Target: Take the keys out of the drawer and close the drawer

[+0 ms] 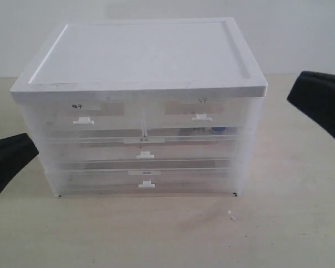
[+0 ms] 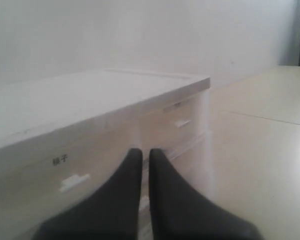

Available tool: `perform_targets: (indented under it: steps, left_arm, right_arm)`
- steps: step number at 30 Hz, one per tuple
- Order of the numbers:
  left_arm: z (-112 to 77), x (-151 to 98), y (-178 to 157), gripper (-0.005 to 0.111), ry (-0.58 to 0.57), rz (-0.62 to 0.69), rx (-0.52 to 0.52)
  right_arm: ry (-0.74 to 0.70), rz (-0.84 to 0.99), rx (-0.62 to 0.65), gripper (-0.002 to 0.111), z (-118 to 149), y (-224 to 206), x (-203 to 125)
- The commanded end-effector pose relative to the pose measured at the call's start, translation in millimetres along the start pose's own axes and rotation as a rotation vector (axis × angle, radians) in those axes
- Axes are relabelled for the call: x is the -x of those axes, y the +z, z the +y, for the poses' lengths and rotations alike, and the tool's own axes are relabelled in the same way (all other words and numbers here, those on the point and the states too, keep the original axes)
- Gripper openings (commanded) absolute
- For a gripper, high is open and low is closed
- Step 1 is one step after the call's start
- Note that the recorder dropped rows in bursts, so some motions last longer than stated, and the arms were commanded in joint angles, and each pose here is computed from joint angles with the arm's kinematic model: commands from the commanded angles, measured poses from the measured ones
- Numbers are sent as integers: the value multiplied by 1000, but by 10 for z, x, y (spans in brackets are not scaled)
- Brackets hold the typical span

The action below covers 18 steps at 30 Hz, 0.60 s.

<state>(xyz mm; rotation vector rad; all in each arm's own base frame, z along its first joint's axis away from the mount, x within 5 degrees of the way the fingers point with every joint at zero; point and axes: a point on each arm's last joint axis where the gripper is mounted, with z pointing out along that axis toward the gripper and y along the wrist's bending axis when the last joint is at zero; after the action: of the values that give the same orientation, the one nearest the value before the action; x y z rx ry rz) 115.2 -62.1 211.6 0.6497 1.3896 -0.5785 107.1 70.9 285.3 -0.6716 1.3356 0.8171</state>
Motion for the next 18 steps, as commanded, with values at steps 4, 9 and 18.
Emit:
perform_targets:
  steps: [4, 9, 18]
  left_arm:
    - [344, -385, 276, 4, -71, 138, 63]
    - [470, -490, 483, 4, -92, 167, 41]
    - [526, -499, 560, 4, -54, 160, 59]
  right_arm:
    - [-266, 85, 127, 2, -128, 283, -297]
    - [-544, 181, 76, 2, -137, 599, -546]
    - [-964, 557, 165, 27, 28, 1276, -906]
